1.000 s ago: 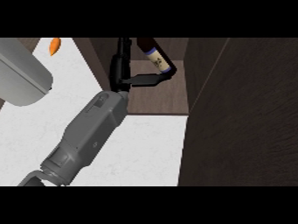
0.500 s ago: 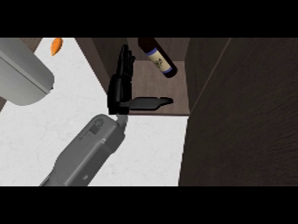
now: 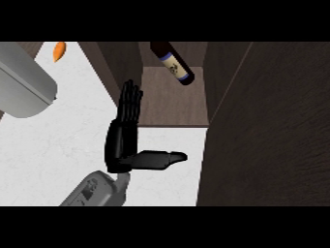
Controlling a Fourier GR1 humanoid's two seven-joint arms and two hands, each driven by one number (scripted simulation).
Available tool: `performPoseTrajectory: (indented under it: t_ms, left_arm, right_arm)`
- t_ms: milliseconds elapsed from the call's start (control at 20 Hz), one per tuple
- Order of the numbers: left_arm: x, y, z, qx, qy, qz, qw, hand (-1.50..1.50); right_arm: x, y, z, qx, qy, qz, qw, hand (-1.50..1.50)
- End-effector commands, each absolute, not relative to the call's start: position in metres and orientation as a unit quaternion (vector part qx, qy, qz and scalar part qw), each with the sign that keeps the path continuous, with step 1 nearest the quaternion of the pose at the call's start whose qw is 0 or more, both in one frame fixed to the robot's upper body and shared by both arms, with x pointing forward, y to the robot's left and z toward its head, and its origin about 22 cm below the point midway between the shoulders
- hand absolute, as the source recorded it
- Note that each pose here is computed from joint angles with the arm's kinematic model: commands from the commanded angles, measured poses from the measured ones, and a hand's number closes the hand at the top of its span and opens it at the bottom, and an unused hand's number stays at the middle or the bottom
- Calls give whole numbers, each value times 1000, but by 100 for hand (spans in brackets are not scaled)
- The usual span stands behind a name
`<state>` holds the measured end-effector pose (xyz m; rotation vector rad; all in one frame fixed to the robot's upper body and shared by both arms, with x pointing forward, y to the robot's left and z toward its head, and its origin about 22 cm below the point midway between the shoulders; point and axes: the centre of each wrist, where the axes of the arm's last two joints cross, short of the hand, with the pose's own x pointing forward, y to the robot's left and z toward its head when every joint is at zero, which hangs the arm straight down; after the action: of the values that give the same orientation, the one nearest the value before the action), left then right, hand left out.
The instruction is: Pick up the wine, place it into the cabinet and close the cabinet
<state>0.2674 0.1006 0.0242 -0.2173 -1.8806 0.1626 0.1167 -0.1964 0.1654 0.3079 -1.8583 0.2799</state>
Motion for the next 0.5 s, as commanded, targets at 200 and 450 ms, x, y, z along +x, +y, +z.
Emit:
performPoseTrajectory:
  t_ms: [200, 450]
  left_arm:
    - [204, 119, 29, -94, -814, 82, 568, -150]
    - [187, 153, 15, -74, -809, 75, 578, -150]
  right_arm:
    - [78, -202, 194, 155, -783, 193, 571, 150]
    - [81, -190, 188, 234, -726, 284, 581, 150]
